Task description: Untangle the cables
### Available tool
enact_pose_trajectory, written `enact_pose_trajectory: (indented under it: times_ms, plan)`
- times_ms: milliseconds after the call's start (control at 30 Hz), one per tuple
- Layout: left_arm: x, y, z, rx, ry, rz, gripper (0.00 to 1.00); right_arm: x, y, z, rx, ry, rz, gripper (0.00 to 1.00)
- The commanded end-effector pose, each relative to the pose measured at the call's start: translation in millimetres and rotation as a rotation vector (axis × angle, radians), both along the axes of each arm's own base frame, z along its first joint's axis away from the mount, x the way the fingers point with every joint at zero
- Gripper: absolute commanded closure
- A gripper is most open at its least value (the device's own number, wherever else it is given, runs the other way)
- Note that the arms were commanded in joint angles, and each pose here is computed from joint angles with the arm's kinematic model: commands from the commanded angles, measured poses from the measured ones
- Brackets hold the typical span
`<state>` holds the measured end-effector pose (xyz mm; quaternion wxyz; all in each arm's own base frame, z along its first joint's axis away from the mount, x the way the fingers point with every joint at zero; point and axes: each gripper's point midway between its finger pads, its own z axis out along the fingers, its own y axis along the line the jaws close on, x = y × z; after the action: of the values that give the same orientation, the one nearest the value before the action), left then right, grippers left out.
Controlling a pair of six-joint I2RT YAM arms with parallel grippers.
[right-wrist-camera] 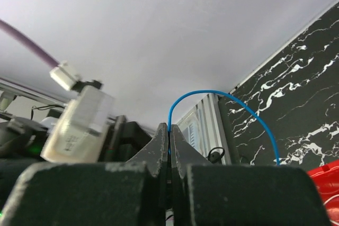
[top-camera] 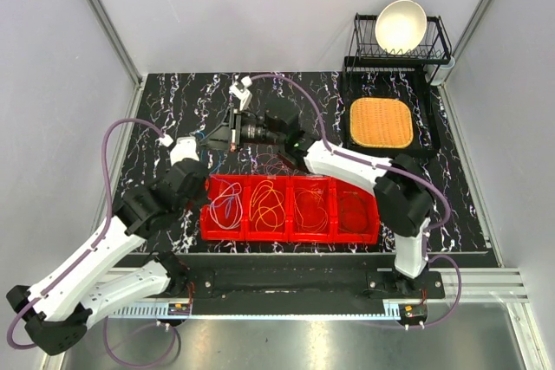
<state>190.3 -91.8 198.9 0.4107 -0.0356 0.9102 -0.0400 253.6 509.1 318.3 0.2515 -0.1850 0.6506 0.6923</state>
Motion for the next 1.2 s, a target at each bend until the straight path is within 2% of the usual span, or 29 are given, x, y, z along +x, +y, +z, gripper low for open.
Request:
enact_pose_trajectory:
  times_ms: [0, 233, 533, 833, 1000, 1067, 1100, 1133, 1167]
  plan:
    - [1.7, 14.3, 7.7, -0.011, -0.030, 0.115, 1.00, -3.0, 8.5, 18.7, 0.093, -0.087, 0.028, 1.00]
    - [3.3, 6.0, -19.1, -0.007, 0.040, 0.141, 1.00, -6.9, 7.9, -13.7, 0.053, -0.137, 0.049, 1.00]
    - [12.2, -2.5, -60.3, 0.066, 0.135, 0.194, 1.00, -11.7, -8.5, -56.9, -0.058, -0.187, -0.035, 1.00]
    - [8.9, -8.5, -92.5, 0.058, 0.175, 0.191, 0.99, -22.1, -19.2, -72.1, -0.157, -0.241, -0.102, 1.00]
    - [12.7, -13.8, -102.6, 0.047, 0.172, 0.179, 0.92, -31.2, -16.6, -88.0, -0.219, -0.236, -0.105, 1.00]
    - [13.4, -13.0, -101.5, 0.064, 0.175, 0.169, 0.85, -32.1, -16.4, -93.9, -0.237, -0.232, -0.112, 1.00]
    - [13.9, -13.4, -98.7, 0.064, 0.171, 0.164, 0.81, -33.2, -15.9, -98.0, -0.248, -0.228, -0.113, 1.00]
    - [15.6, -14.0, -93.8, 0.063, 0.163, 0.161, 0.70, -34.3, -15.9, -100.5, -0.255, -0.225, -0.113, 1.00]
    - [13.6, -12.0, -91.7, 0.075, 0.168, 0.156, 0.64, -35.8, -15.7, -103.4, -0.264, -0.221, -0.110, 1.00]
